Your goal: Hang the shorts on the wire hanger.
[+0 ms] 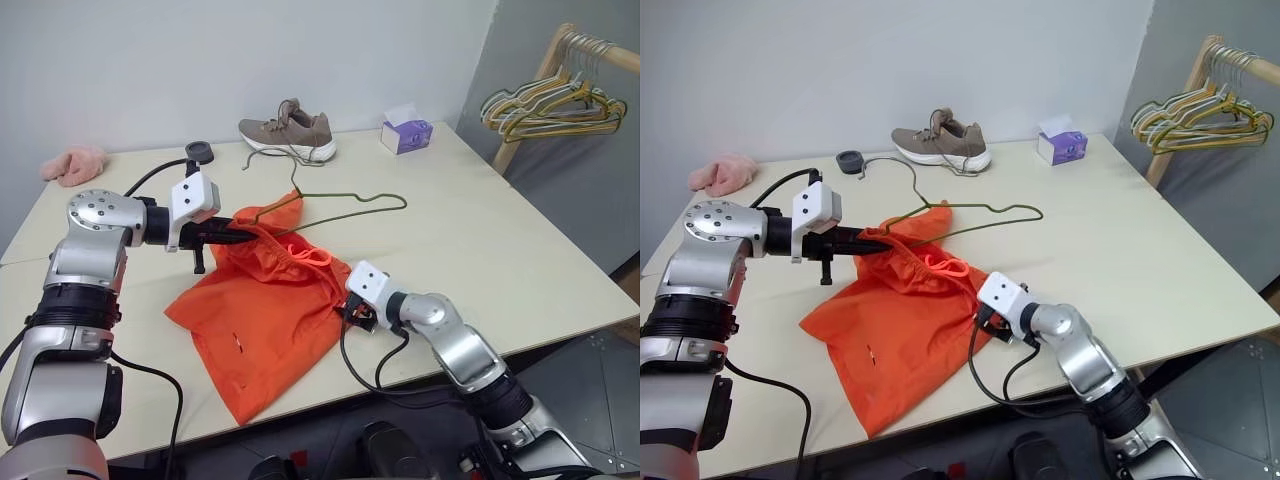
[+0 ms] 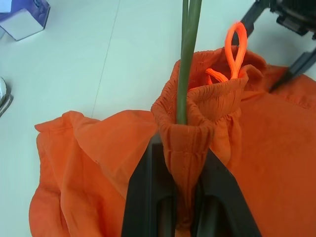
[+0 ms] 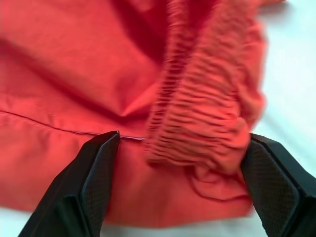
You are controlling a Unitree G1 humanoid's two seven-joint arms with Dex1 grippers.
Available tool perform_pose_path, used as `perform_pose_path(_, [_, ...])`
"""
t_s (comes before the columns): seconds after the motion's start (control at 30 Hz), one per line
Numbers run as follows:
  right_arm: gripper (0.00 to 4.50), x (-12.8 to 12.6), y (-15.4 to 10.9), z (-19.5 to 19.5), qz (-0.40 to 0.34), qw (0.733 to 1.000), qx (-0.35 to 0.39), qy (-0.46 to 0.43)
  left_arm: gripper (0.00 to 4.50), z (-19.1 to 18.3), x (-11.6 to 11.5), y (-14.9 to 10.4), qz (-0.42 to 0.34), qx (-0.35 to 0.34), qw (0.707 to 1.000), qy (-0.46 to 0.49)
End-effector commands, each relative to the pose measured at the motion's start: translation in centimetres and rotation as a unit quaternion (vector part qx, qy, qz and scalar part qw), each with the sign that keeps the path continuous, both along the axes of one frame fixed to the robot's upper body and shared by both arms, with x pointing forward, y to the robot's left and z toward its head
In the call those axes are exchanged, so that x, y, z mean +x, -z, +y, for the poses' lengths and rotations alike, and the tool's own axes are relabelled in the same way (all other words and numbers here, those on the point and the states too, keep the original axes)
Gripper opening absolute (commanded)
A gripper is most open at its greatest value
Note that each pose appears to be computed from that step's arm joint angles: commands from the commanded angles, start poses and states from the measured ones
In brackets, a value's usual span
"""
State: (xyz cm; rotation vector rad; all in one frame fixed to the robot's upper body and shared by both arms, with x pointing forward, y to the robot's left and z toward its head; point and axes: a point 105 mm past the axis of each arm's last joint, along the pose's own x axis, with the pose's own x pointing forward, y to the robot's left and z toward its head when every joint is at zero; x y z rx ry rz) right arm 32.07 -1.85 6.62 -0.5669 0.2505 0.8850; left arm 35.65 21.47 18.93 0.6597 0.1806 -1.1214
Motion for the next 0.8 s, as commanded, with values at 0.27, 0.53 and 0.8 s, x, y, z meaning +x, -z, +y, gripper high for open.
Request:
perform_pose_path(0.27, [2.60, 3.0, -1.3, -1.2, -0.057, 0.992, 0.060, 0.099, 0.00, 0.9, -0.1, -1.7, -0.033, 0.000, 0.999, -0.010])
perform_pose_path(0.53, [0.03, 3.5, -2.2, -3.5, -0.034, 0.984, 0.119, 0.131, 0.00, 2.3, -0.8, -1.8, -0.019, 0.002, 1.000, -0.025])
perform_pose_path(0.8, [0.03, 3.7, -3.3, -7.2, -0.020, 0.982, 0.125, 0.140, 0.00, 3.0, -3.1, -1.9, 0.043, 0.003, 0.999, -0.003])
